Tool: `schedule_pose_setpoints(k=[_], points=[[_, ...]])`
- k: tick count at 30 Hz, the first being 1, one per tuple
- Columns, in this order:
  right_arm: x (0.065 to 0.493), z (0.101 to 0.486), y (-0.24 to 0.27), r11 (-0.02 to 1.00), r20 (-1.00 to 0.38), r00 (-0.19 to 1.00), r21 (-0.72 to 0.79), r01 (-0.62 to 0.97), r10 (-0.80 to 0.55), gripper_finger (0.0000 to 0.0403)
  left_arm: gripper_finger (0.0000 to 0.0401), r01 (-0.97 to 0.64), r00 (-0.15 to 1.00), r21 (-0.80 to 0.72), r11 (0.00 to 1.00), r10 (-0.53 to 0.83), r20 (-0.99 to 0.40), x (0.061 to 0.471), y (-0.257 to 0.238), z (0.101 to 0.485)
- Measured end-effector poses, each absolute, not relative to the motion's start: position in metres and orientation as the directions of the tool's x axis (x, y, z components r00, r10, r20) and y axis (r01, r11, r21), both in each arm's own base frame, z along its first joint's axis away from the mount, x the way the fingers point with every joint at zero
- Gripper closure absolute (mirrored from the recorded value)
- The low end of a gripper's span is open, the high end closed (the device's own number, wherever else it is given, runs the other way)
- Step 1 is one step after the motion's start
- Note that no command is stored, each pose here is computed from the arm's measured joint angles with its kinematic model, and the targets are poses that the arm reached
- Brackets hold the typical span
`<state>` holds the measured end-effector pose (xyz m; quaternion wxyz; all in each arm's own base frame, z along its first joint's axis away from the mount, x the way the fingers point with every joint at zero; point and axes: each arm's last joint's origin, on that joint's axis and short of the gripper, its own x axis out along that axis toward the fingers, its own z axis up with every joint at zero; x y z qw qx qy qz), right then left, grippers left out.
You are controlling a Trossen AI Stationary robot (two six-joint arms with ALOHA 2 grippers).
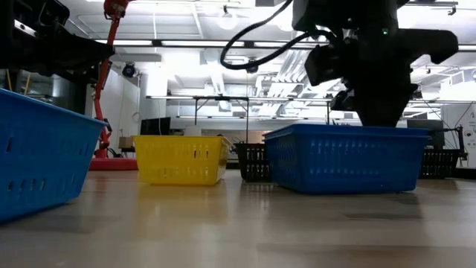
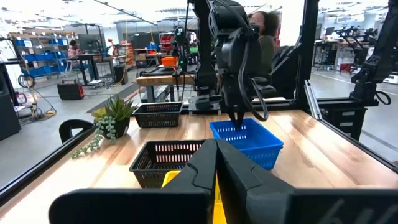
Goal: Stack baskets by color
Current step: Stack the right blue bin on the middle blue bin
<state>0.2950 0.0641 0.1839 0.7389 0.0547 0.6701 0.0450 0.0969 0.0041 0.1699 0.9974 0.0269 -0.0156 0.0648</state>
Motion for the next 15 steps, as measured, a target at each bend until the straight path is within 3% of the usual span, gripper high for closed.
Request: schedule_pose_setpoints(k=[9, 15], points=[[0.269, 0.166, 0.068, 0.99, -0.991, 0.0, 0.136, 0.03, 0.136, 0.0402, 0.04, -0.13, 0.991, 0.052, 0.99, 0.128, 0.035, 0.097, 0.004, 0.17], [0.243, 0.169, 0.077, 0.987, -0.989, 0.021, 0.146, 0.059, 0.145, 0.0403, 0.04, -0.13, 0.991, 0.052, 0.99, 0.128, 0.034, 0.097, 0.004, 0.17]])
